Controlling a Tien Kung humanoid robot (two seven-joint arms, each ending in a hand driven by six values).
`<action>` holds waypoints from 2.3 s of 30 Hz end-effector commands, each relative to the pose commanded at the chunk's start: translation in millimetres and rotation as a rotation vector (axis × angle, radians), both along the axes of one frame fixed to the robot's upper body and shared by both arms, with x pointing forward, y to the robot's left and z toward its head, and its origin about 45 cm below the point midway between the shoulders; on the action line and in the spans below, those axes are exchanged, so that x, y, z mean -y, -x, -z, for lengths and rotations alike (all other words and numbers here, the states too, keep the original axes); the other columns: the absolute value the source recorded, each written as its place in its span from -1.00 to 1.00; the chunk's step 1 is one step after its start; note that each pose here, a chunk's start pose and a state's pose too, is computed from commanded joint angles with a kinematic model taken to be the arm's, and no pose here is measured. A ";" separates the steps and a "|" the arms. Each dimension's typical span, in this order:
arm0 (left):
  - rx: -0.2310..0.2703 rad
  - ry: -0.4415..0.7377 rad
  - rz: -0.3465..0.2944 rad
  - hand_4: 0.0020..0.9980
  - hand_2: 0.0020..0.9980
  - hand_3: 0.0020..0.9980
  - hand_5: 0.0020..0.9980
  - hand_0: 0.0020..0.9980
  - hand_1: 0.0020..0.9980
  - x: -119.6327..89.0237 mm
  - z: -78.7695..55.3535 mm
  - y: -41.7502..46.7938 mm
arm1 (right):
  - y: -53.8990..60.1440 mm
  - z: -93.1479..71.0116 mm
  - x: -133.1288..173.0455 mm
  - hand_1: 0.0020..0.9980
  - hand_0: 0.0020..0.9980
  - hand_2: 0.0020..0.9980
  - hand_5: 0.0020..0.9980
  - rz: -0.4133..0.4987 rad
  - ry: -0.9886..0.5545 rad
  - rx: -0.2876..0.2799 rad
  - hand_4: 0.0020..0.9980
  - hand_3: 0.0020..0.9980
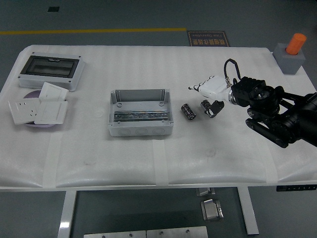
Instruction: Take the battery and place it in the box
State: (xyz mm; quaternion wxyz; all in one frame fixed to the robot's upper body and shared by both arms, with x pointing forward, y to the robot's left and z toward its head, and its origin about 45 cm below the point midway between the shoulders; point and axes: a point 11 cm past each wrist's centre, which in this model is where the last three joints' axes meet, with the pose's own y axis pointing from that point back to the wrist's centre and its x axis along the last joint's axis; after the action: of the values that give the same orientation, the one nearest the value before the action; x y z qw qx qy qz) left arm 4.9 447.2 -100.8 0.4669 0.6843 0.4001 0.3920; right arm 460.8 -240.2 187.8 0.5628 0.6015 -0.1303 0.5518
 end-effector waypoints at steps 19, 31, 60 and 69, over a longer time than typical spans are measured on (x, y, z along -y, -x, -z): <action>0.017 0.000 0.003 -0.14 -0.12 -0.01 -0.07 0.22 0.30 -0.6 -0.2 -4.4 | 0.0 3.3 23.2 0.68 0.90 0.86 -0.33 0.002 0.057 -0.012 0.85 1.00; 0.025 0.002 0.003 -0.14 -0.12 -0.01 -0.07 0.22 0.30 0.7 0.4 -5.8 | 4.2 12.8 24.6 0.51 0.77 0.63 -0.52 -0.003 0.049 -0.017 0.54 0.83; 0.045 0.012 0.009 -0.13 -0.12 -0.01 -0.05 0.22 0.30 4.8 2.3 -8.2 | 9.8 21.6 21.4 0.40 0.68 0.47 -0.73 -0.005 0.008 -0.006 0.07 0.53; 0.043 0.008 0.018 -0.13 -0.12 -0.01 -0.04 0.22 0.30 4.3 2.3 -7.0 | 6.6 8.1 15.5 0.39 0.67 0.39 -0.75 -0.017 -0.031 0.034 -0.01 0.46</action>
State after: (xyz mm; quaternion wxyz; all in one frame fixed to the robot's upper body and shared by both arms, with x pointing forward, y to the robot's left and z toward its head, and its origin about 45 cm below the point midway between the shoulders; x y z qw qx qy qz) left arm 11.8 442.9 -103.2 0.4816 0.6775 0.3851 0.4009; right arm 454.2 -255.7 179.7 0.5466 0.6016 -0.1433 0.5646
